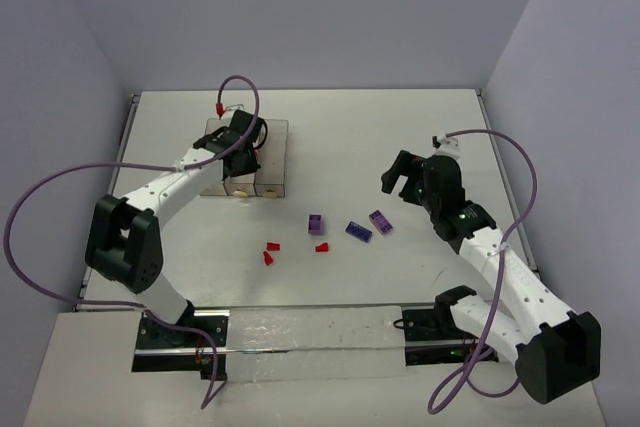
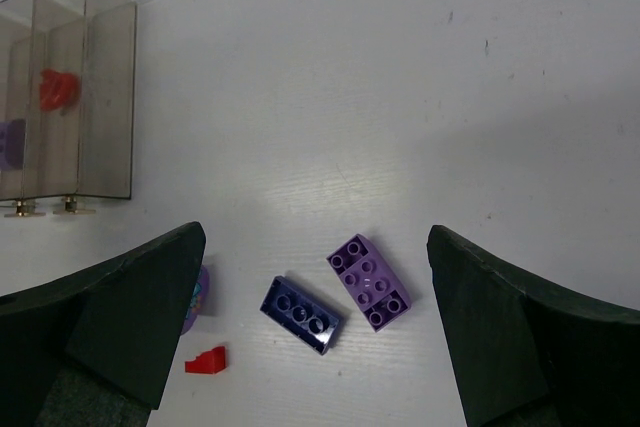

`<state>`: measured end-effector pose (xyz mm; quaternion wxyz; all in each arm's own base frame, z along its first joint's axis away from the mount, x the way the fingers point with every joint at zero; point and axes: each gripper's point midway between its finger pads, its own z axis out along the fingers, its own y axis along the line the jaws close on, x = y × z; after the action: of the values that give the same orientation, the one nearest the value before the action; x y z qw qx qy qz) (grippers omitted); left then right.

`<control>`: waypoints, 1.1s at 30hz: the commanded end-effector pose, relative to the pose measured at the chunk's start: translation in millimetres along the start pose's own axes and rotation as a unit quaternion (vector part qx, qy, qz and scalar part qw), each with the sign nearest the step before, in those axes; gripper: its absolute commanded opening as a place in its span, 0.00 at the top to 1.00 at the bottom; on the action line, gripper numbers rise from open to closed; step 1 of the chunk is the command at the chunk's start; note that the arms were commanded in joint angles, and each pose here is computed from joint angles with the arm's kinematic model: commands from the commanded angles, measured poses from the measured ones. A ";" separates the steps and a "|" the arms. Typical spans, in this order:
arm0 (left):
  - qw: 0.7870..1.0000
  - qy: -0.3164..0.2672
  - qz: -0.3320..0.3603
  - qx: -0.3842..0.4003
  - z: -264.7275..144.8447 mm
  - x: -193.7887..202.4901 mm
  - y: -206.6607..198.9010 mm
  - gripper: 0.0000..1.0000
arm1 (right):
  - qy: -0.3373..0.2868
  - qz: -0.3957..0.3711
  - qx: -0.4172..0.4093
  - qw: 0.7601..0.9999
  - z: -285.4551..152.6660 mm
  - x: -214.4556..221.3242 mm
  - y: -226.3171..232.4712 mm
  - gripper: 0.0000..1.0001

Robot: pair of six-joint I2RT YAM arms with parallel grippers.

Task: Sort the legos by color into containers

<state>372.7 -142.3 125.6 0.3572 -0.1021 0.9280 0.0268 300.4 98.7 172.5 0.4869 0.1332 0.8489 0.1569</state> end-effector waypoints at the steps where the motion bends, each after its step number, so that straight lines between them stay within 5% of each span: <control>1: 0.999 -0.027 -0.006 0.019 13.5 -31.5 -13.0 1.00 | -0.006 0.010 -0.006 1.000 -5.8 2.2 0.5 0.00; 5: 0.999 -0.027 -0.019 0.004 34.5 -36.4 -6.1 0.98 | -0.008 0.013 -0.002 1.000 -6.3 1.5 -0.8 0.00; 8: 0.999 -0.024 -0.027 0.004 50.0 -38.4 -5.4 0.82 | -0.010 0.013 -0.004 1.000 -6.8 2.2 -1.1 0.00; 12: 1.000 -0.019 -0.024 0.003 54.1 -38.3 -6.7 0.27 | -0.011 0.010 0.001 1.000 -6.9 1.2 -2.6 0.00; 15: 0.999 -0.025 -0.027 0.007 44.8 -41.2 -4.5 0.13 | -0.013 0.008 0.002 1.000 -6.0 -0.2 -2.7 0.00; 24: 0.997 -0.050 0.023 0.051 -28.4 -8.9 -12.3 0.18 | -0.020 0.003 0.001 1.000 -4.2 -8.1 0.9 0.00; 33: 0.986 0.053 0.065 0.141 -75.9 127.3 -38.3 0.03 | -0.030 0.001 0.003 1.000 -5.5 -12.9 0.9 0.00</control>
<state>276.9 -200.7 125.8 0.3673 0.0123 0.9278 -0.0649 295.1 94.5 167.2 0.4859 0.1400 0.8494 0.1510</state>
